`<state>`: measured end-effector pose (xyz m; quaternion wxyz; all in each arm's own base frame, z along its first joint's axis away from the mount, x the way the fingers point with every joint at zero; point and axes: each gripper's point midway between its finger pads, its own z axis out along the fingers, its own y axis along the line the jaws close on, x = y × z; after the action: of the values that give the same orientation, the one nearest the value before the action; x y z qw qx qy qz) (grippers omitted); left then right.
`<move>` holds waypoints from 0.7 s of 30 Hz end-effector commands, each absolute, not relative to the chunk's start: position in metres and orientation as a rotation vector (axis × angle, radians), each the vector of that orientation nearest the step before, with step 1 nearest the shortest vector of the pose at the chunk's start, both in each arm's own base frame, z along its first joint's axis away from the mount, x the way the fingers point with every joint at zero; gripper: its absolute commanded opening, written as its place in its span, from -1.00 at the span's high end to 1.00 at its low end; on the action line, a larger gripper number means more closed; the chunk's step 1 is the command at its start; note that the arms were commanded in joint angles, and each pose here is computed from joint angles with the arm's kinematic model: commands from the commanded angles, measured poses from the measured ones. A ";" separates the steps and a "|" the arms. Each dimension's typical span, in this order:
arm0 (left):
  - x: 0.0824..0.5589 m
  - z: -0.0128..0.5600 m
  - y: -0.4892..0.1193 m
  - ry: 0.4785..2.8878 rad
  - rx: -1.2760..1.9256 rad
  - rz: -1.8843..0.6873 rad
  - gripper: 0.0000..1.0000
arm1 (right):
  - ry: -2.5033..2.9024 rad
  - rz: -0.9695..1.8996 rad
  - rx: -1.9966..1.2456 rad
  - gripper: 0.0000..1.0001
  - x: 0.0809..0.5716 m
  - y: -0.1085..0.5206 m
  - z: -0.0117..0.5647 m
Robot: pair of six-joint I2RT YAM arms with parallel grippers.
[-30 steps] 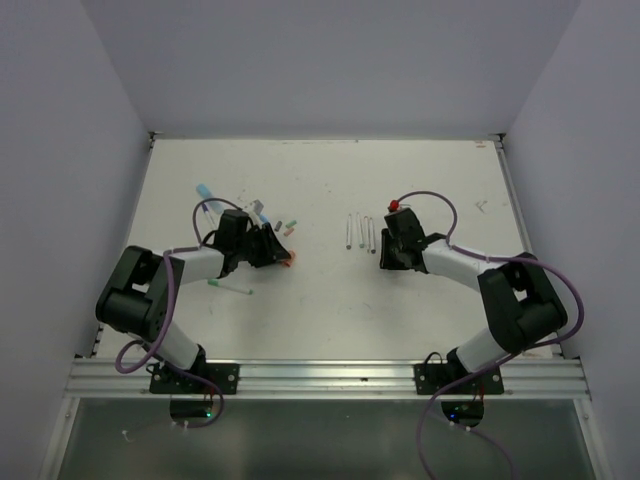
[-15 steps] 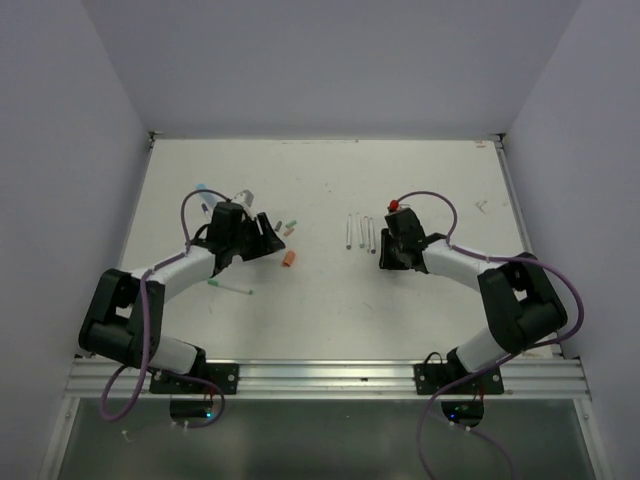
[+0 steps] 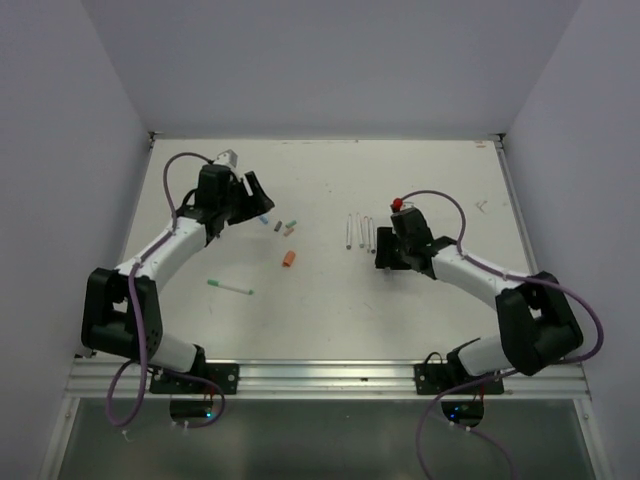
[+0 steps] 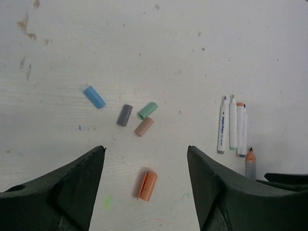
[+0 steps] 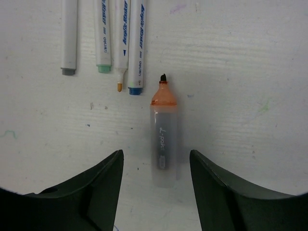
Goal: Open the pen caps
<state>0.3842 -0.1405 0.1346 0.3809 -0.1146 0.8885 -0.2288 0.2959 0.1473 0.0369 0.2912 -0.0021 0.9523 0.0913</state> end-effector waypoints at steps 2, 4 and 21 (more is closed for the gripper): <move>0.418 0.141 -0.101 2.264 -0.361 -0.472 -0.47 | 2.437 0.269 -0.019 -0.23 0.287 0.142 0.080; 0.425 0.137 -0.085 2.278 -0.405 -0.473 -0.47 | 2.415 0.314 -0.038 -0.24 0.283 0.145 0.096; 0.521 0.126 0.043 2.248 -0.730 -0.015 -0.40 | 2.404 0.502 -0.149 -0.27 0.253 0.161 0.144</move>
<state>0.5186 0.0222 0.1309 0.3907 -0.2719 0.8776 -0.0567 0.2566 0.1555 0.1419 0.3427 -0.0390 0.9211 0.1805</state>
